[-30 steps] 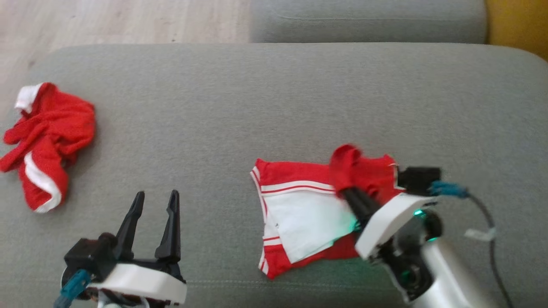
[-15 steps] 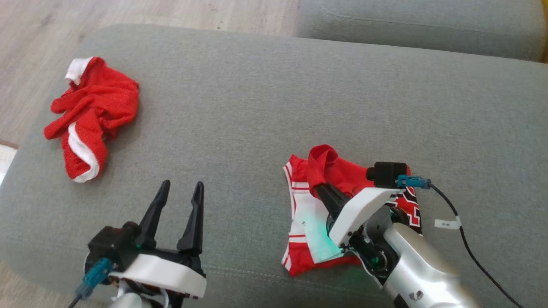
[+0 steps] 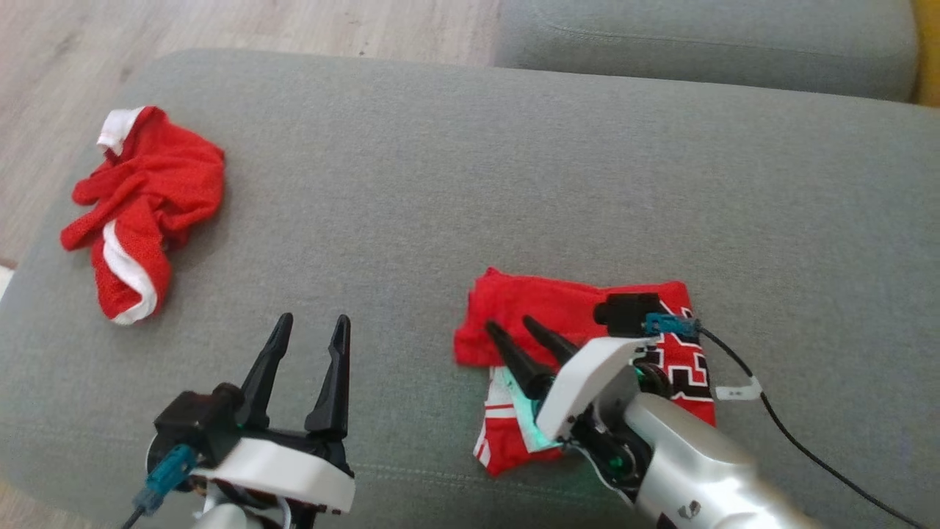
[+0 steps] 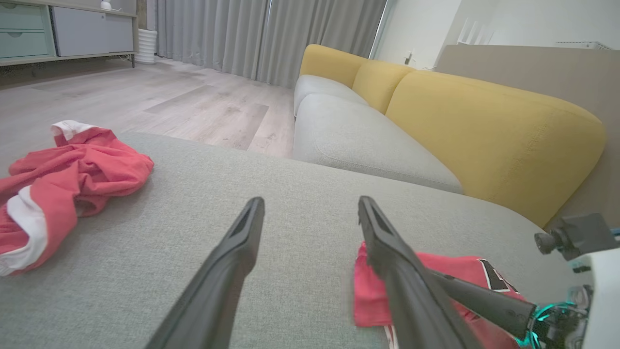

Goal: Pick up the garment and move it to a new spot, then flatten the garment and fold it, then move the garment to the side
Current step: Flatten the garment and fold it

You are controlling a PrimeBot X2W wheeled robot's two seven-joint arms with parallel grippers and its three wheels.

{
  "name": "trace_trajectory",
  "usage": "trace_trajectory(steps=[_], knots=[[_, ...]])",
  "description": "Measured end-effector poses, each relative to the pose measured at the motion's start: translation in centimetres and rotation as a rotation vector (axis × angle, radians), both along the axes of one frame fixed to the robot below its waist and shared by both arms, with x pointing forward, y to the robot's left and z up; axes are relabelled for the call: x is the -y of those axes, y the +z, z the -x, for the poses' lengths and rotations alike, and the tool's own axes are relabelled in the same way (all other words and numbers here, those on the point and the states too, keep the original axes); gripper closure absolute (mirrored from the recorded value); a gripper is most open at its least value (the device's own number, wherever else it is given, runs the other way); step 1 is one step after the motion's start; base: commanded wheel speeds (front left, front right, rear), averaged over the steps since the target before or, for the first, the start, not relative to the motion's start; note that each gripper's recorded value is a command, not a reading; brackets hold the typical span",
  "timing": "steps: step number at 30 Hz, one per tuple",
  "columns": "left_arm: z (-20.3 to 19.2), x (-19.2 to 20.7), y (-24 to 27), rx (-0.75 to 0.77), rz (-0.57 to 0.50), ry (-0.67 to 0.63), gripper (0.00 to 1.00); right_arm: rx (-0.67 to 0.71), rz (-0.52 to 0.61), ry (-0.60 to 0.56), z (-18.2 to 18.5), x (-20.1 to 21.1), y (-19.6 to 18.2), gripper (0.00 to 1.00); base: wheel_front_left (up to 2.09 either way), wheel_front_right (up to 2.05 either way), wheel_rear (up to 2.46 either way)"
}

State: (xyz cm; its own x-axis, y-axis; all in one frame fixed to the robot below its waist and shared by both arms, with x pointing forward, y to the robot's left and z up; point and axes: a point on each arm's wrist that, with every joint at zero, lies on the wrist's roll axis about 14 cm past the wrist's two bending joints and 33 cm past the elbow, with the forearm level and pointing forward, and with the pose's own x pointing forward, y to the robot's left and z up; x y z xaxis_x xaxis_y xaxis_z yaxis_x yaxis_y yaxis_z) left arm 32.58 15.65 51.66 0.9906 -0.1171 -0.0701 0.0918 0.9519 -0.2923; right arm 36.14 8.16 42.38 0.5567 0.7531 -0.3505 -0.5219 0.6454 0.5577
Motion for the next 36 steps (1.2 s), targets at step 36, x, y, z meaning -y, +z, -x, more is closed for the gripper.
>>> trace_trajectory(steps=[36], knots=[[-0.1,3.0,-1.2,0.040,0.009,-0.025,0.00,0.534,0.222,-0.639,-3.5,21.4,6.3,0.00,0.00,0.00,0.00]])
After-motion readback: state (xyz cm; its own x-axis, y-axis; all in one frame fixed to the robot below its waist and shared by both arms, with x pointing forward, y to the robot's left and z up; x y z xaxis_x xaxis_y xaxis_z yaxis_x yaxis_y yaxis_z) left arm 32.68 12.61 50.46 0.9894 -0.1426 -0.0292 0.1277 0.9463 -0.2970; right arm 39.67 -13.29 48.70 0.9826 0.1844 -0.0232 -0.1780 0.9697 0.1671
